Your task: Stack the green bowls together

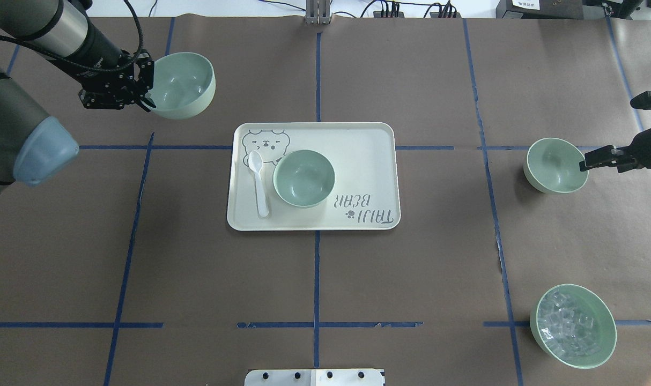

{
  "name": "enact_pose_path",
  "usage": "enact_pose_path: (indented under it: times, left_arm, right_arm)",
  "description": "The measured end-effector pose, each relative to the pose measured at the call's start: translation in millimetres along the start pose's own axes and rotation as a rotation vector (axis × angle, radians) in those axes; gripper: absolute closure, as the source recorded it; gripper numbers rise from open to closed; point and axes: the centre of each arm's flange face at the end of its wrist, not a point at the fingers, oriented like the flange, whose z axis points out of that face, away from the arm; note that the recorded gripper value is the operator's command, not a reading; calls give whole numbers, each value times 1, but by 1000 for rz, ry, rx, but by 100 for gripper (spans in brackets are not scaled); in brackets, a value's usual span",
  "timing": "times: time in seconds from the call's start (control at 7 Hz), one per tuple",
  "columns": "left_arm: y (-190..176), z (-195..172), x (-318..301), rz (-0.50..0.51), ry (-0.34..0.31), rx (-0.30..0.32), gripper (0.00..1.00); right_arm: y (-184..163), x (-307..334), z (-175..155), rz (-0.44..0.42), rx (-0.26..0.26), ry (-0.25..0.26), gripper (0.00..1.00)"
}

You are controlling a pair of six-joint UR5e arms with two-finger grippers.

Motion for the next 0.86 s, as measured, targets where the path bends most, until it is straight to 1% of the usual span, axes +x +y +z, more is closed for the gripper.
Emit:
enact_pose_path:
  times: [0.14,0.29,0.57,0.71,0.86]
  left_arm:
    - [5,3,3,4,0,1,100]
    - [13,7,8,1,-1,1,100]
    - [57,38,32,-23,-13,11,100]
    - [75,47,41,-36,-13,9,100]
    - [88,51,47,-49,-10,2,100]
  right_arm:
    - [-4,-11,3,14,-1,-9,100]
    - [-7,-19,5,20,-3,-18,100]
    - [-8,-23,5,16,-11,-29,100]
    - [-7,-24,5,14,-19,-37,100]
    - [-9,-26,1,16,-29,-56,100]
